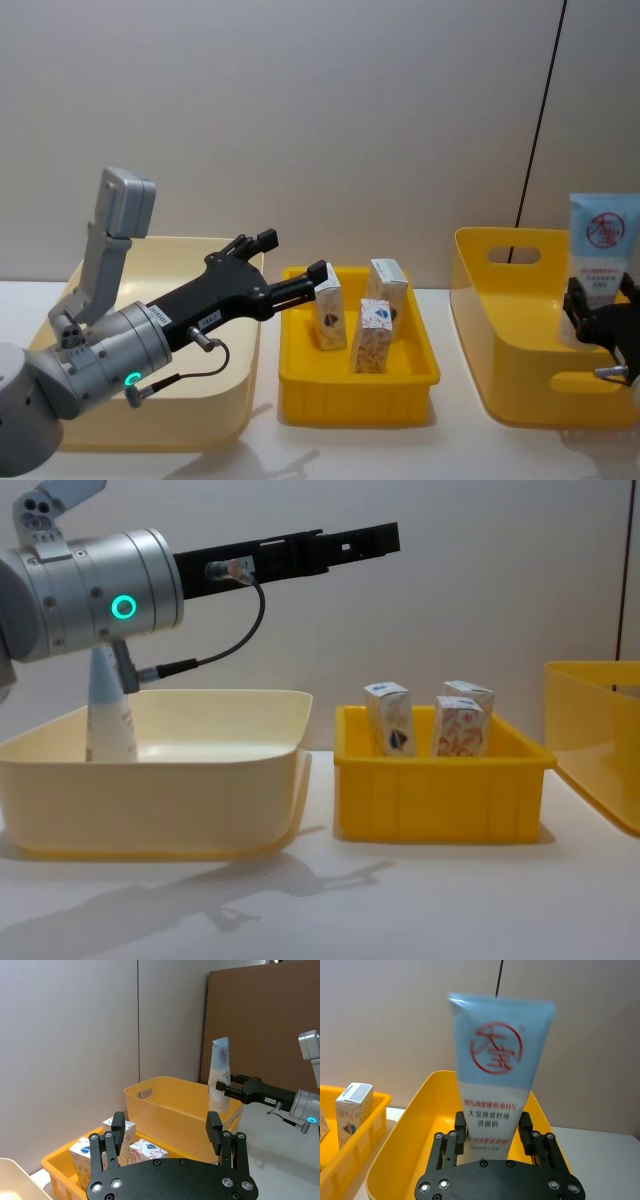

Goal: Bimanual collaborative sorting of washing and personal care products

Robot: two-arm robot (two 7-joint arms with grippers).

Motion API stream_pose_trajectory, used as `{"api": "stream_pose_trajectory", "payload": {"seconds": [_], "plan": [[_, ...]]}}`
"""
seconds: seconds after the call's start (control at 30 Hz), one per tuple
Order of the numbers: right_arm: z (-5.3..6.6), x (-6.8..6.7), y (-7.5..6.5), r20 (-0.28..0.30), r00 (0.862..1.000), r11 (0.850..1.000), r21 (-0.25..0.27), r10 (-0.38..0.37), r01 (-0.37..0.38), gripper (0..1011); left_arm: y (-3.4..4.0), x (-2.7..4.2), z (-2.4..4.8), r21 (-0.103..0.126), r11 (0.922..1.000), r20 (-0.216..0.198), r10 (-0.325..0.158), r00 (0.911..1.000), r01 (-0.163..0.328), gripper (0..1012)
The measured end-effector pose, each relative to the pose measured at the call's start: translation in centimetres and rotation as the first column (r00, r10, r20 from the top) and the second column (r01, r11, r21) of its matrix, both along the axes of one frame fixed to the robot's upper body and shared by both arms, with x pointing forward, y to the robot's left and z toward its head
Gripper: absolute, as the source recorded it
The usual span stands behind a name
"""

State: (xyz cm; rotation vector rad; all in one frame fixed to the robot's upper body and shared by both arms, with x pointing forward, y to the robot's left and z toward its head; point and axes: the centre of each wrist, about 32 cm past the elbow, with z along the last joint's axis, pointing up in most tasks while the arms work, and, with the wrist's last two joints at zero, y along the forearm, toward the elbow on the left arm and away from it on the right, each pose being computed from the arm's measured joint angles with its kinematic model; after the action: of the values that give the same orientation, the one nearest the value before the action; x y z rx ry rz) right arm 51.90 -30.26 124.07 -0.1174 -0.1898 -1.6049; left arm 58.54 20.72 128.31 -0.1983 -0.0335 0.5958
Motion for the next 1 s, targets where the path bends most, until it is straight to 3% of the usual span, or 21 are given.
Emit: {"api": "stream_pose_trajectory", "payload": {"seconds": [0.03, 0.27, 0.3, 0.5, 1.0], "plan": [[-0.03, 0.02, 0.05, 0.000, 1.000, 1.000, 0.000, 0.000, 0.000, 651, 0.00, 0.00, 0.00, 0.000, 1.0000, 0.000, 0.000, 1.0000, 0.000, 1003], [-0.09, 0.09, 0.15, 0.001, 1.000, 1.000, 0.000, 0.001, -0.001, 813, 0.00, 0.00, 0.00, 0.000, 1.0000, 0.000, 0.000, 1.0000, 0.000, 1003], [-0.10, 0.10, 0.16, 0.001, 1.000, 1.000, 0.000, 0.001, -0.001, 877, 0.00, 0.00, 0.00, 0.000, 1.0000, 0.000, 0.000, 1.0000, 0.000, 1003], [-0.16, 0.13, 0.22, 0.000, 1.000, 1.000, 0.000, 0.001, -0.001, 1001, 0.00, 0.00, 0.00, 0.000, 1.0000, 0.000, 0.000, 1.0000, 0.000, 1003], [-0.01, 0.12, 0.22, 0.032, 0.999, 1.000, 0.005, 0.014, -0.014, 1001, 0.00, 0.00, 0.00, 0.000, 1.0000, 0.000, 0.000, 1.0000, 0.000, 1003]]}}
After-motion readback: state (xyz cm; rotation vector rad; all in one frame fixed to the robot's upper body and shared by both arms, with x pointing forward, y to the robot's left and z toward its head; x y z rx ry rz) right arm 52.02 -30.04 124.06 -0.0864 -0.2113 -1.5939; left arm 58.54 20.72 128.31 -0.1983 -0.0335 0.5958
